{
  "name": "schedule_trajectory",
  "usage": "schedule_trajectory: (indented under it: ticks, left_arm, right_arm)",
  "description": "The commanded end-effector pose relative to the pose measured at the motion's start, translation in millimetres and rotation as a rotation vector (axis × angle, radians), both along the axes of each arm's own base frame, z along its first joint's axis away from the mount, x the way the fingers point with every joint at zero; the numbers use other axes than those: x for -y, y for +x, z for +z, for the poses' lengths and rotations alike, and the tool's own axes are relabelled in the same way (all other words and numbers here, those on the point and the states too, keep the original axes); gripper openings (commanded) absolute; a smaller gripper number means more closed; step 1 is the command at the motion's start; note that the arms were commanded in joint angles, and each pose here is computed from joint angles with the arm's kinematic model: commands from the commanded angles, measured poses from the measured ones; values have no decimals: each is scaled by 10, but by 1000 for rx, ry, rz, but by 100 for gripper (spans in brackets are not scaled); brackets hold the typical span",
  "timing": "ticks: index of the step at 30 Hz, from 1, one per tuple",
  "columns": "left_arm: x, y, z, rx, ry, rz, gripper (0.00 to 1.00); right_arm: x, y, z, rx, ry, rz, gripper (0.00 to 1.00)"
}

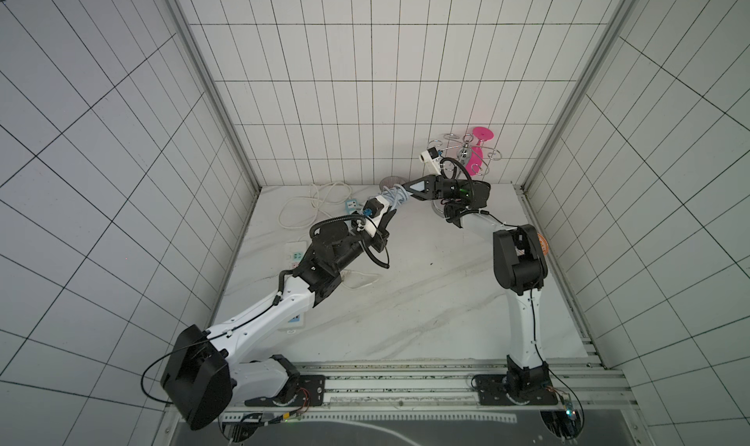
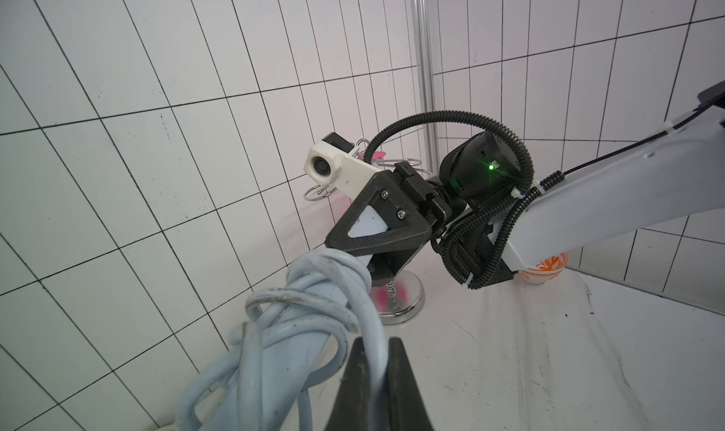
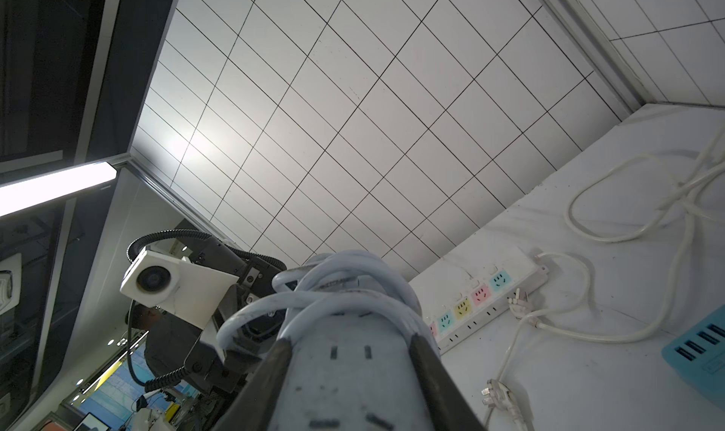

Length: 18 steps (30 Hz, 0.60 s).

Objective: Wrap the cord around the power strip
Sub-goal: Wrap the power cord around the power strip.

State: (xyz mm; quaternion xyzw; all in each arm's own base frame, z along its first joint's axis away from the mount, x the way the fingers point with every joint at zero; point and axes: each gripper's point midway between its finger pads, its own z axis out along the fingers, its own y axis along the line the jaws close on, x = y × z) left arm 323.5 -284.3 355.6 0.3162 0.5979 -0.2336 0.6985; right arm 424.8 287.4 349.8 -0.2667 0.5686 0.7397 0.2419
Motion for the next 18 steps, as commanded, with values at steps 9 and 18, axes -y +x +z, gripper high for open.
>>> schedule_trajectory:
  ticks: [9,18]
  left_arm:
    - [514,-283,-448,-72,-26,-240,10]
    - [509,-311,-692,-77,-24,-250,14]
  right_arm:
    - [329,-649,704,247,168,-68,0]
    - [548,-944,738,306,119,-104,0]
